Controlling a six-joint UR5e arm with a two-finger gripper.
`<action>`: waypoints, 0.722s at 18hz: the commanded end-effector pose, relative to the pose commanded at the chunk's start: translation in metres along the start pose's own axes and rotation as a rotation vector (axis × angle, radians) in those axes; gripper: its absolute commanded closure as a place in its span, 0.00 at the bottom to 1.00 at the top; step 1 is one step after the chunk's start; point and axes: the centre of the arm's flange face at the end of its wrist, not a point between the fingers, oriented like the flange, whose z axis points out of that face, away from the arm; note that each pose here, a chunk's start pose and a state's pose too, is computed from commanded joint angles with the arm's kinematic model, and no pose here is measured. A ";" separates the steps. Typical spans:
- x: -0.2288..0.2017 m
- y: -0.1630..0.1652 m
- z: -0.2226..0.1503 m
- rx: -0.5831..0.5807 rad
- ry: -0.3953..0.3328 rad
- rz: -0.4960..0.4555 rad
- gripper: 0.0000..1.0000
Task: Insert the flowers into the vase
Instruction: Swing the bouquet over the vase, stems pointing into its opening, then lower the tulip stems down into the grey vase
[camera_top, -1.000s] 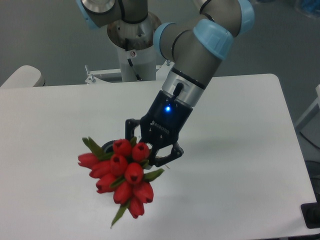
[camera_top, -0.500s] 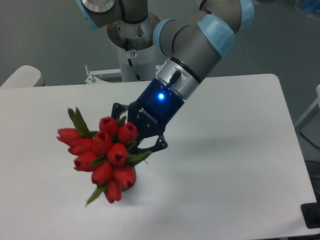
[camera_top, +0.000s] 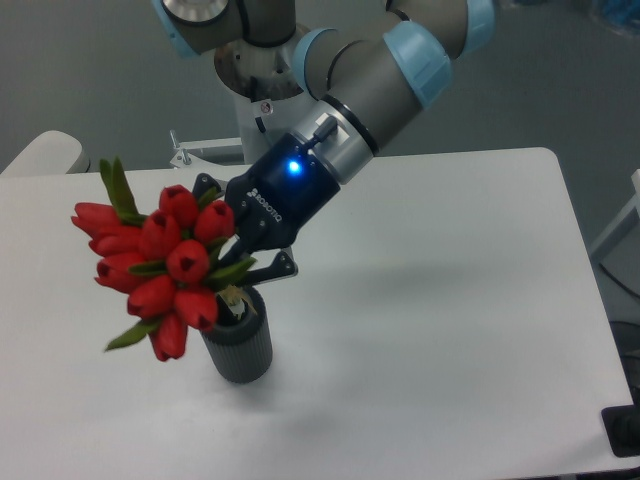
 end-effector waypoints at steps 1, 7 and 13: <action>0.004 0.004 0.000 -0.001 0.004 0.017 0.87; 0.006 0.011 0.003 -0.002 0.011 0.030 0.87; 0.013 0.033 0.013 -0.011 0.034 0.040 0.87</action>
